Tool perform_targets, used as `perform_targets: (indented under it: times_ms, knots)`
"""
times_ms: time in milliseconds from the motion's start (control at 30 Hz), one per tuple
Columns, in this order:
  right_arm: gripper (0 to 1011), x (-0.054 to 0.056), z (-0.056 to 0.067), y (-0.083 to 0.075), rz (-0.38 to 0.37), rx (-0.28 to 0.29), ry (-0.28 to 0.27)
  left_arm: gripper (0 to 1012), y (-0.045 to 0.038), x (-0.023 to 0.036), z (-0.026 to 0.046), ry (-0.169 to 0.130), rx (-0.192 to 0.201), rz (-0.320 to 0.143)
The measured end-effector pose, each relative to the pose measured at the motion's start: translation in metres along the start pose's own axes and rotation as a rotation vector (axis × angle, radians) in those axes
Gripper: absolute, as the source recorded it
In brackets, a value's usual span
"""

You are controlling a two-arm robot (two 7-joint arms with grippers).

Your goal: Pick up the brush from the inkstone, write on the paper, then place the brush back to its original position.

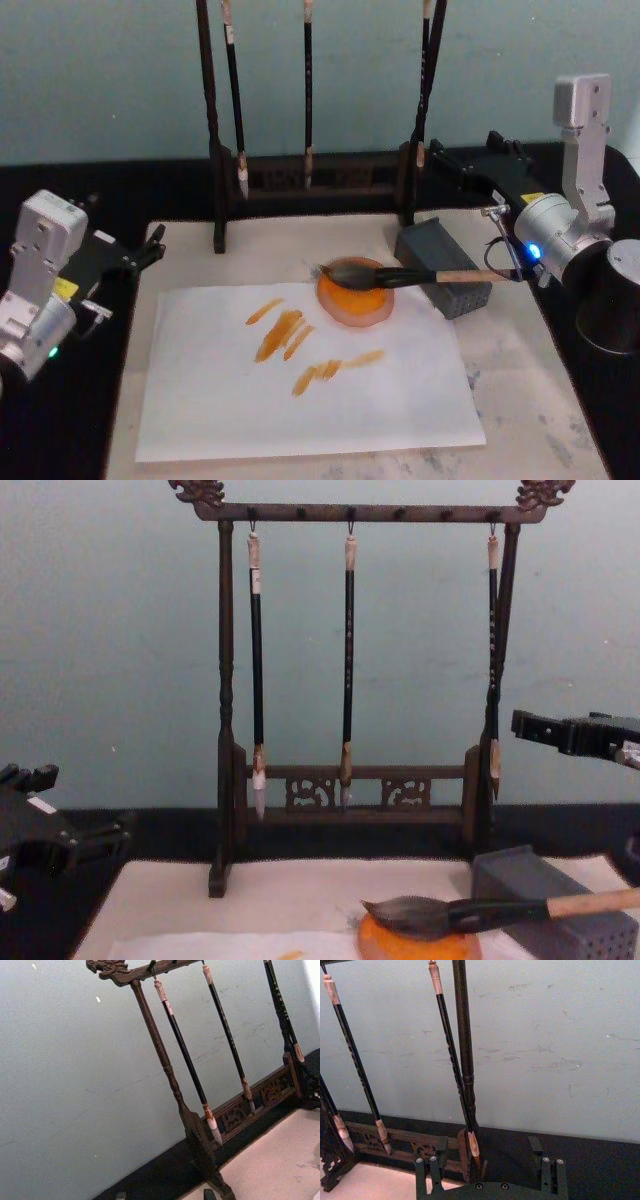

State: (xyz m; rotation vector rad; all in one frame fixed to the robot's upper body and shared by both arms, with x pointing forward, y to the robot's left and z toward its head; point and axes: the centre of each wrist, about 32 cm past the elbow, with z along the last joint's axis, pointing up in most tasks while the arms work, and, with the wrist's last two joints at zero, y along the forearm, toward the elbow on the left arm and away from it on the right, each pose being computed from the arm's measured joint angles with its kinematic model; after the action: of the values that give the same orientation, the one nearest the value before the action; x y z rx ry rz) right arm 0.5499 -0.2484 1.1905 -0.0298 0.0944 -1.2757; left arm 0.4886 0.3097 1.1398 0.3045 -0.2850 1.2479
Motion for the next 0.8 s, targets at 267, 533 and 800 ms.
perform_targets:
  times_ms: [267, 533, 800]
  knots:
    - [1000, 0.0000, 0.0000, 0.0000, 0.000, 0.000, 0.000, 1001, 0.0000, 0.0000, 0.0000, 0.000, 0.000, 0.000]
    - [1000, 0.0000, 0.0000, 0.0000, 0.000, 0.000, 0.000, 1001, 0.0000, 0.0000, 0.0000, 0.000, 0.000, 0.000]
    - [1000, 0.0000, 0.0000, 0.0000, 0.000, 0.000, 0.000, 1001, 0.0000, 0.0000, 0.0000, 0.000, 0.000, 0.000]
